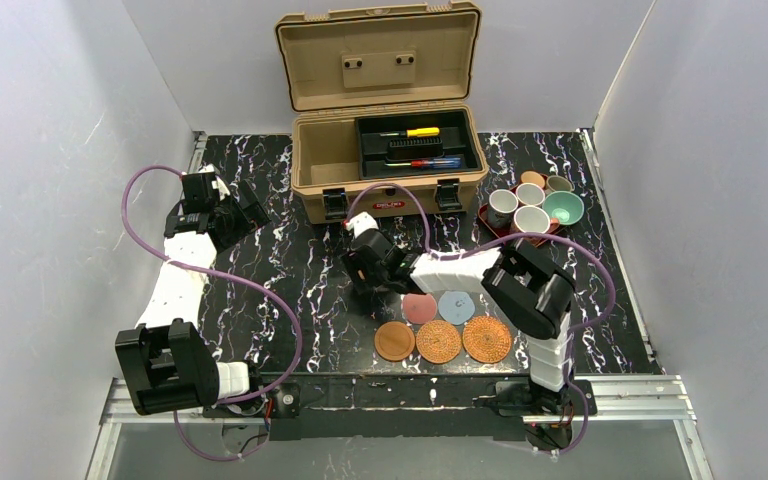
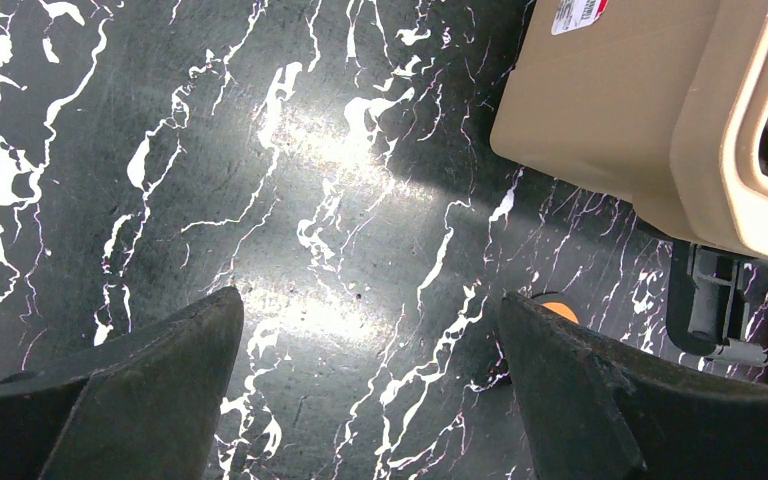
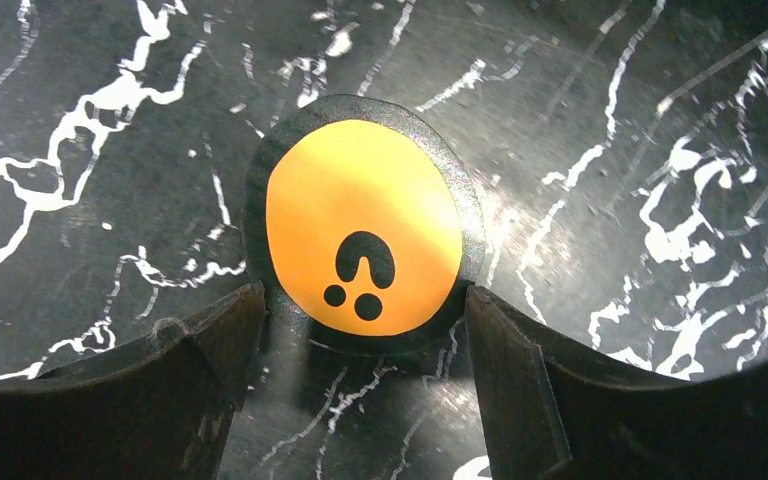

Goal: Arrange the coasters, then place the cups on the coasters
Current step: Move the coaster to the center of the board.

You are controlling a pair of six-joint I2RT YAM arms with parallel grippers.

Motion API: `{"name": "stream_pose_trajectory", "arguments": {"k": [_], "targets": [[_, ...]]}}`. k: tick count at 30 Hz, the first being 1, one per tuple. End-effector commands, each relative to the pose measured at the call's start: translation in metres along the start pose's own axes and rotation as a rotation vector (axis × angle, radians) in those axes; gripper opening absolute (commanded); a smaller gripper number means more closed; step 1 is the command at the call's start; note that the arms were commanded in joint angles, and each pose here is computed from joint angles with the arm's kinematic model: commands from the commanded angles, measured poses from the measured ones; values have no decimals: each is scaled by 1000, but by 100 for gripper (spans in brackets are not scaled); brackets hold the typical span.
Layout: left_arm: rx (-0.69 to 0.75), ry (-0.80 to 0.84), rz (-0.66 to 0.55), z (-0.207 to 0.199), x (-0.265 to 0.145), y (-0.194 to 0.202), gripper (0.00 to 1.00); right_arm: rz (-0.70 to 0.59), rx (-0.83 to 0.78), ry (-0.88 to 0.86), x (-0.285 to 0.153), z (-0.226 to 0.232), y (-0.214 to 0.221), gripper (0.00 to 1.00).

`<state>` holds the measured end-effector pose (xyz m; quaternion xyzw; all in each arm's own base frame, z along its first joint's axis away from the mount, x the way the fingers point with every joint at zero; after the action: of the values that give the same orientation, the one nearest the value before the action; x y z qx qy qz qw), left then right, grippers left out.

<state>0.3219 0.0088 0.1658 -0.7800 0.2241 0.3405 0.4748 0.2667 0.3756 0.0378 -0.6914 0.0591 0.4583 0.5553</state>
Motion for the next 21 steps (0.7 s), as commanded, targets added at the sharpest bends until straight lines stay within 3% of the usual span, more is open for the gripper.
{"name": "stream_pose_trajectory", "arguments": {"k": [1, 21], "targets": [[-3, 14, -2, -2, -2, -2, 98, 228, -45, 183, -13, -53, 68, 80], [-7, 22, 8, -3, -1, 1, 98, 252, 124, 398, -55, -127, 107, 80]]}}
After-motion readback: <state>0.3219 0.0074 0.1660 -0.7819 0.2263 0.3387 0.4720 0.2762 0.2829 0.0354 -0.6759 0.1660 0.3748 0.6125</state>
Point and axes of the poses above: each gripper's point midway between its finger pads, its own x axis out along the fingers, its own z axis along the line the jaws close on, y = z × x, the point moved 2 cm from there along -x, back along the fingers, and after that the axes turned 3 degrees about x, right-handed, at the moved point
